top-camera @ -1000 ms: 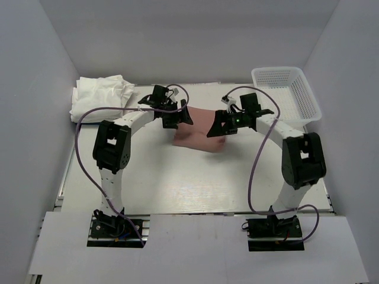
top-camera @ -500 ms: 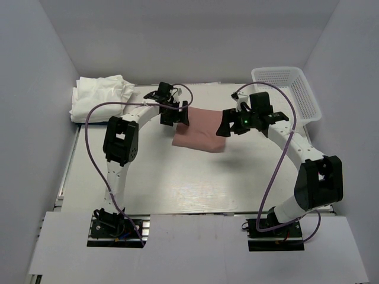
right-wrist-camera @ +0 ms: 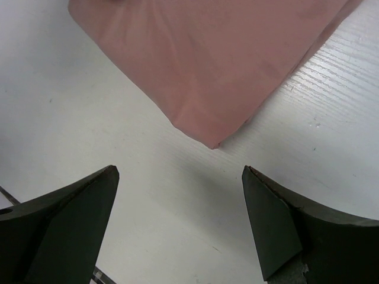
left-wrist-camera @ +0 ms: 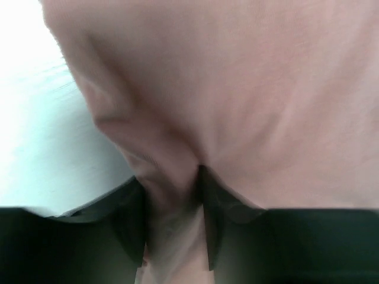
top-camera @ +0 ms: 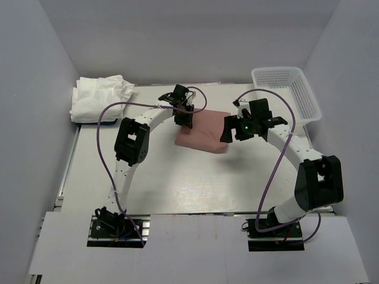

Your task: Fold and stack the t-shirts

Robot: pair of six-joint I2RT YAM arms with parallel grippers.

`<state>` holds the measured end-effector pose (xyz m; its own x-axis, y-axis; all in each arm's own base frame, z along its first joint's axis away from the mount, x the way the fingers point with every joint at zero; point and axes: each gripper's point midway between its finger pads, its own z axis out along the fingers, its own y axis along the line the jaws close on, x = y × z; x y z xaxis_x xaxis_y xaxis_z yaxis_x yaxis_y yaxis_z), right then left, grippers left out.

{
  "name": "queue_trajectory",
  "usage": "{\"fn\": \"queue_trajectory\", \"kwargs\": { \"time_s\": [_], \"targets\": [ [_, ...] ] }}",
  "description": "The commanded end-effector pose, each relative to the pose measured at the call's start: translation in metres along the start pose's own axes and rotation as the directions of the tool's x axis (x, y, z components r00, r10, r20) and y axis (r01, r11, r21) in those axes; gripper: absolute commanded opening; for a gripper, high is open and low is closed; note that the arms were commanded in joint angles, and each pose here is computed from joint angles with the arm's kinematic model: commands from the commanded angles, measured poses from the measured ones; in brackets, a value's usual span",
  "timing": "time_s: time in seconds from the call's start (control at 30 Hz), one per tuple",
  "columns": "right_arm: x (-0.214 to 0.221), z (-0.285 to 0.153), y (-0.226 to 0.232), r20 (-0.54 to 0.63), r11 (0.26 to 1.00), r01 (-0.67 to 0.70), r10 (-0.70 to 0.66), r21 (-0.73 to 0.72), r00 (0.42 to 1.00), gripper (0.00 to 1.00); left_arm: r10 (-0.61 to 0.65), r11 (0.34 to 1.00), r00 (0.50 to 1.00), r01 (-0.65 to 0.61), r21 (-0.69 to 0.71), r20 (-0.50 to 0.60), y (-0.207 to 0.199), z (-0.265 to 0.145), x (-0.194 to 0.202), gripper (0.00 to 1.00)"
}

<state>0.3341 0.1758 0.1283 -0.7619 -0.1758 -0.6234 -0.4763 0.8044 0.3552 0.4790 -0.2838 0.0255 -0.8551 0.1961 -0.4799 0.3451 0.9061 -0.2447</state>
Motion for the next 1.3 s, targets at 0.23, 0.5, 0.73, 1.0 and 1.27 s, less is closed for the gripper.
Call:
{"fn": "queue_trajectory", "kwargs": {
  "time_s": [0.23,0.5,0.73,1.0,1.27],
  "targets": [
    [-0.016,-0.013,-0.004,0.088,0.999,0.018,-0.022,0.048,0.996,0.9,0.054,0.997,0.999,-0.053,-0.06,0.004,0.005,-0.011,-0.013,0.0],
    [-0.018,-0.022,-0.002,0.13,0.998,0.031,-0.038,0.054,0.991,0.9,0.306,0.934,0.929,-0.251,-0.253,0.209,0.029,-0.124,-0.086,0.0],
    [-0.019,-0.022,-0.001,0.136,0.999,0.027,-0.032,0.043,0.99,0.9,0.446,0.852,0.856,-0.317,-0.417,0.26,0.06,-0.212,-0.106,0.0],
    [-0.02,-0.025,0.004,0.135,0.999,0.024,-0.028,0.032,0.99,0.9,0.477,0.783,0.826,-0.244,-0.572,0.301,0.123,-0.287,-0.126,0.0],
    [-0.025,-0.026,0.008,0.133,1.0,0.022,-0.023,0.011,0.991,0.9,0.432,0.755,0.839,-0.134,-0.642,0.332,0.185,-0.333,-0.138,0.0]
  ]
}}
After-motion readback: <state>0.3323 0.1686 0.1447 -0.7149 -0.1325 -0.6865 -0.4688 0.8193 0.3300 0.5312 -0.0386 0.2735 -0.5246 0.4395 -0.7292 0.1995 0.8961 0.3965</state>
